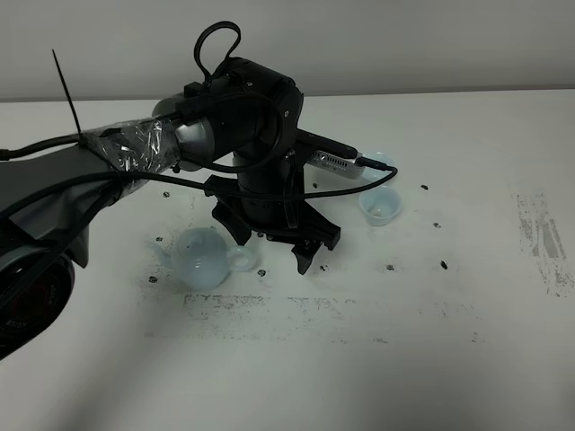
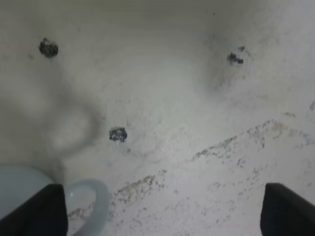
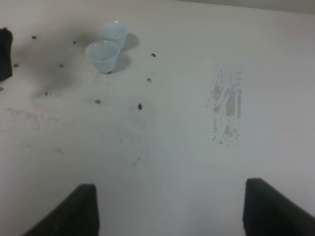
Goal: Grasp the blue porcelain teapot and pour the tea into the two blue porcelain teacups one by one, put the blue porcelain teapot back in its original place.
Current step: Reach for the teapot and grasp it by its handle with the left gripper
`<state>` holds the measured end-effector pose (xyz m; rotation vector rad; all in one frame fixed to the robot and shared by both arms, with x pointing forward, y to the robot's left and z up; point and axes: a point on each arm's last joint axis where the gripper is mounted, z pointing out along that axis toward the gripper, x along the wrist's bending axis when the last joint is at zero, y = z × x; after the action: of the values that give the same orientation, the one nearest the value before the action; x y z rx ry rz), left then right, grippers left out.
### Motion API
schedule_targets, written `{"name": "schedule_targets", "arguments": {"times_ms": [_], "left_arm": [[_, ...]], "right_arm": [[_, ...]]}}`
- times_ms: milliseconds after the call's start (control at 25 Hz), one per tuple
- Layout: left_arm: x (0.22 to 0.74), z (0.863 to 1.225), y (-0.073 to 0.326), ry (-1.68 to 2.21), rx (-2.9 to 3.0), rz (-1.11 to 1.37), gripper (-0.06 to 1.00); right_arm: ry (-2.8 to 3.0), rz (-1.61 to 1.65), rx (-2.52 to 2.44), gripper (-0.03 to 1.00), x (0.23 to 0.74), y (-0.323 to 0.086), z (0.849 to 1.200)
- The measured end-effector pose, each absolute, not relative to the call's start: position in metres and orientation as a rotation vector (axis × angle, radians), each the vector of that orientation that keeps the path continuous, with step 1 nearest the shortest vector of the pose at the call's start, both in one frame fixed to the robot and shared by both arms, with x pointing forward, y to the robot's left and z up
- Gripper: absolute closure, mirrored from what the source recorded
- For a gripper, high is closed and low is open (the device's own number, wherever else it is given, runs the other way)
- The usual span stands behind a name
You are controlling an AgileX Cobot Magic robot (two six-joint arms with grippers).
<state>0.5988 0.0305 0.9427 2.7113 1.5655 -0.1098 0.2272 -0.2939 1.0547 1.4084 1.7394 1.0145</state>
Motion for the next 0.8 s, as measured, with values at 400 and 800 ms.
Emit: {"name": "schedule_targets", "arguments": {"times_ms": [400, 800], "left_arm": [[0.5957, 0.9428, 0.0326, 1.543, 2.764, -0.139, 0.19], [0.5957, 0.9428, 0.0326, 1.483, 2.794, -0.140, 0.19]], "right_arm": [[1.739, 1.015, 1.408, 0.38, 0.2272, -0.2939, 1.0547], [1.739, 1.015, 1.408, 0.38, 0.2272, -0.2939, 1.0547]]}}
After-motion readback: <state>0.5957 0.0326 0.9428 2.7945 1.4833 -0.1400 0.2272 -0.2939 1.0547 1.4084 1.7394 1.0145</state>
